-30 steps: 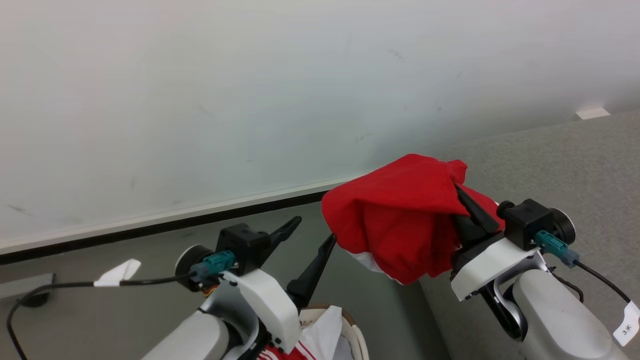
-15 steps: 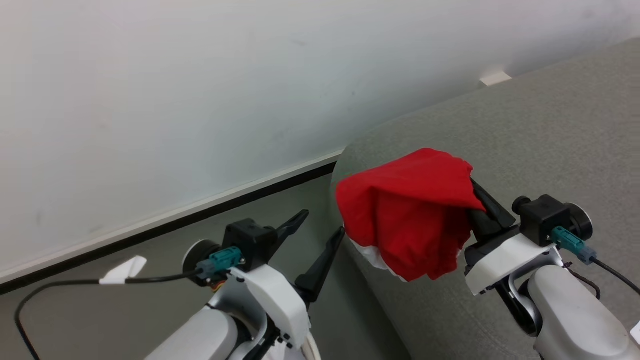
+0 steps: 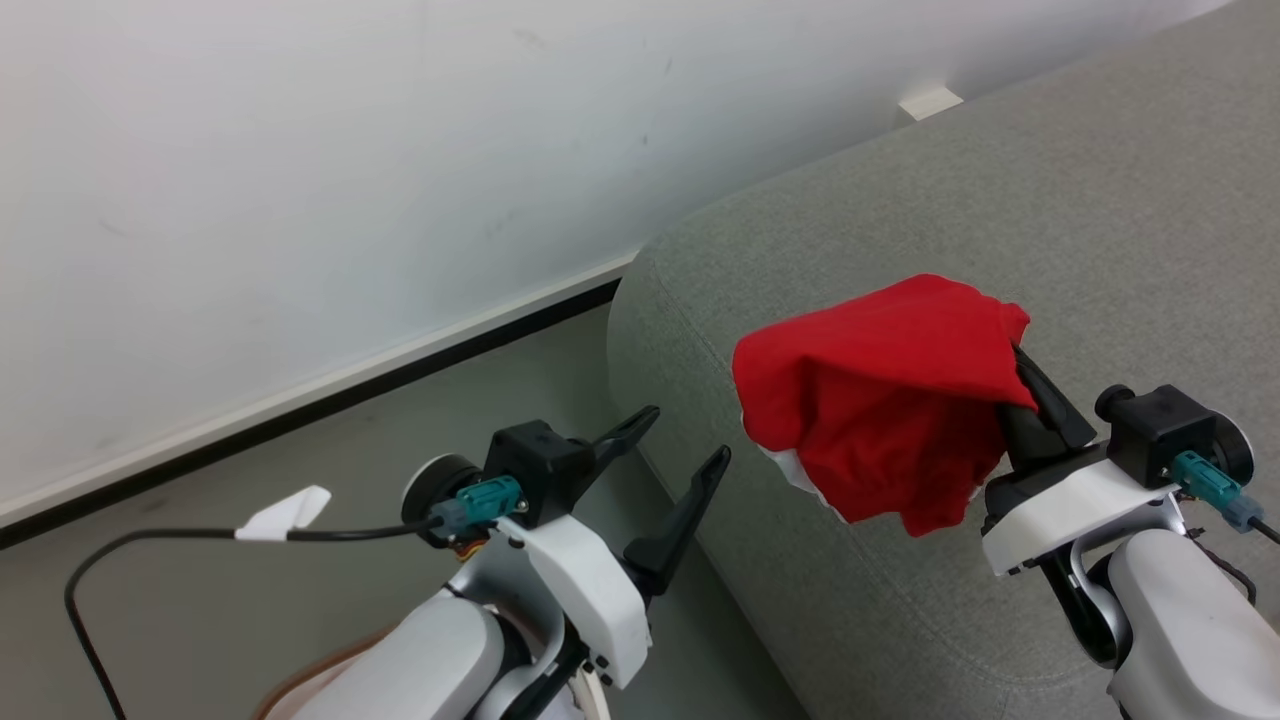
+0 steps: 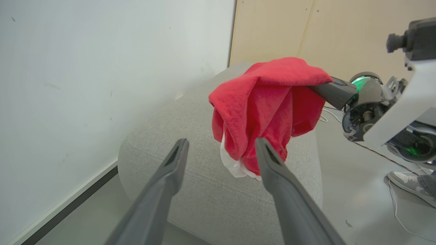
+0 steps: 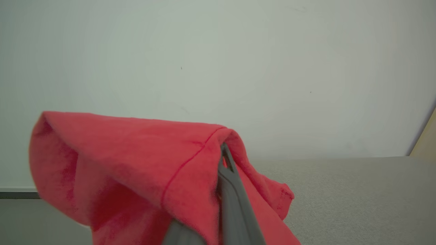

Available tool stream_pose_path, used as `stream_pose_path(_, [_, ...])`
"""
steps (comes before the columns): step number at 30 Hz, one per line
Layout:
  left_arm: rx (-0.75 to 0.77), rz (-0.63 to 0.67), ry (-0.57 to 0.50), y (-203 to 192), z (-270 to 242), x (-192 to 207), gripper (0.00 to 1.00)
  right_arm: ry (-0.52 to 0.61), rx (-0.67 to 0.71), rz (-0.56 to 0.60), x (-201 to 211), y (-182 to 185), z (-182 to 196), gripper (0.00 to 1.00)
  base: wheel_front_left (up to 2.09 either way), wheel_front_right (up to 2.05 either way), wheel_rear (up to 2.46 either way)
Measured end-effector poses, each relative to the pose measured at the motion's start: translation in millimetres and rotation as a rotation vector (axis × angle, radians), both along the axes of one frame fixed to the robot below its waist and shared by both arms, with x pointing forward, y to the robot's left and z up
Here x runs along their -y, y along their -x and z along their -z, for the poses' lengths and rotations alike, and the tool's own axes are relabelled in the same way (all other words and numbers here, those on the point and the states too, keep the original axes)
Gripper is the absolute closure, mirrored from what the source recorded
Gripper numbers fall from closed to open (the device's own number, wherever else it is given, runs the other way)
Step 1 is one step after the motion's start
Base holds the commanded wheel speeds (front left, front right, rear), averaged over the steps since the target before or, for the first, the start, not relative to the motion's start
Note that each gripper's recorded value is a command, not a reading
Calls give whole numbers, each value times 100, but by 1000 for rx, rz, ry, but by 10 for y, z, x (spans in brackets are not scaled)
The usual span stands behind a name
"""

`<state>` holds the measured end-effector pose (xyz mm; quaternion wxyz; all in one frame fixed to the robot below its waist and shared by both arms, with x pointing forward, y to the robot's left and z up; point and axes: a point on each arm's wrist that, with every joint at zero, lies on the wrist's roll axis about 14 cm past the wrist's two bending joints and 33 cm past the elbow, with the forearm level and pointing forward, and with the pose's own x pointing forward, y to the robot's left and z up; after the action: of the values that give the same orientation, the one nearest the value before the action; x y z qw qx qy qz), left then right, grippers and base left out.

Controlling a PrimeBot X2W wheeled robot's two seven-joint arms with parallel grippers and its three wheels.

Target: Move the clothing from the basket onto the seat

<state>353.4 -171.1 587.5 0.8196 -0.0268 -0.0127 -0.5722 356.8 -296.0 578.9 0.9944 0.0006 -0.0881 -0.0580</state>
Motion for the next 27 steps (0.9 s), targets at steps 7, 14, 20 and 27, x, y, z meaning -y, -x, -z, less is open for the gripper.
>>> stream_pose_path(7, [4,42,-1,-56,23,89,0,15,-7,89,343,-113,-53,100,0,0,0])
stream_pose_path(14, [11,71,5,-400,124,96,0,67,-31,175,736,-646,-87,100,0,0,0])
stream_pose_path(20, [-22,31,3,-789,419,-27,0,124,-93,205,940,-1291,85,100,0,0,0])
stream_pose_path(27, [-89,-65,-45,-1119,880,-318,0,147,-163,228,1028,-1890,403,100,0,0,0])
